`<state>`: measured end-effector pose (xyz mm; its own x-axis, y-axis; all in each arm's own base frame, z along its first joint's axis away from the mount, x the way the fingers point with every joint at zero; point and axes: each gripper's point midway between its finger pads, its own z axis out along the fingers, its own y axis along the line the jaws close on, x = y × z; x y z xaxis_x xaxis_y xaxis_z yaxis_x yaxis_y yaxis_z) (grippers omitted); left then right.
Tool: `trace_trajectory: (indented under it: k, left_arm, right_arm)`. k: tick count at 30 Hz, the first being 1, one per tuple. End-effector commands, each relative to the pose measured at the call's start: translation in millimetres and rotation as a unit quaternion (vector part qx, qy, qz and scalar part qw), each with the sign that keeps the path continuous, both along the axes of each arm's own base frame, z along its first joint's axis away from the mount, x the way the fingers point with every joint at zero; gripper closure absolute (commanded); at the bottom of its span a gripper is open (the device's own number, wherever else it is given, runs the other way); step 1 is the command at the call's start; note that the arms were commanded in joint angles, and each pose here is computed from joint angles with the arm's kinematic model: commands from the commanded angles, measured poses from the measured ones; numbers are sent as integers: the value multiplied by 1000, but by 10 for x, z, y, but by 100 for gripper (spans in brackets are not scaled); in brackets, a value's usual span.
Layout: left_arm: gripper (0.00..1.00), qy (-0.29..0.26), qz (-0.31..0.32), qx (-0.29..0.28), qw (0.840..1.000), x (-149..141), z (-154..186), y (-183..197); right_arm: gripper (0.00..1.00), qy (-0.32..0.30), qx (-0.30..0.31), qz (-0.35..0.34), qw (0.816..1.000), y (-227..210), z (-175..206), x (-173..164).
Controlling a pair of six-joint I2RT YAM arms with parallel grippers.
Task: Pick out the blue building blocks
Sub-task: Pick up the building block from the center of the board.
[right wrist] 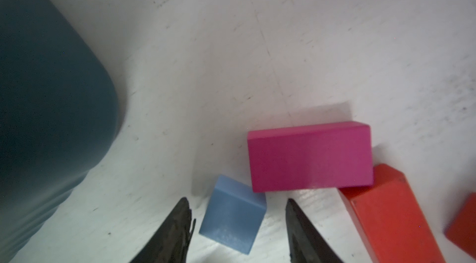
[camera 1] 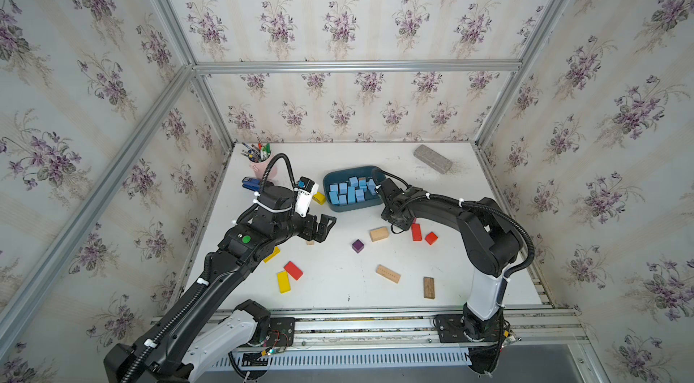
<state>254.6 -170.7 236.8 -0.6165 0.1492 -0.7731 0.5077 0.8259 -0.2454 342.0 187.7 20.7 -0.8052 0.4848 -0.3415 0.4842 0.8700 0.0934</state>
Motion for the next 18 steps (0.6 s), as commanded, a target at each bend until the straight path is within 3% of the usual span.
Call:
trace_trajectory:
  k: [1, 18]
  left_arm:
    - [1, -14, -8, -1, 1000, 11, 41, -23]
    - [1, -13, -4, 4, 1000, 10, 8, 0]
  right_arm:
    - [47, 2, -2, -13, 1000, -5, -40, 2]
    - [64, 10, -1, -17, 1000, 13, -109, -8]
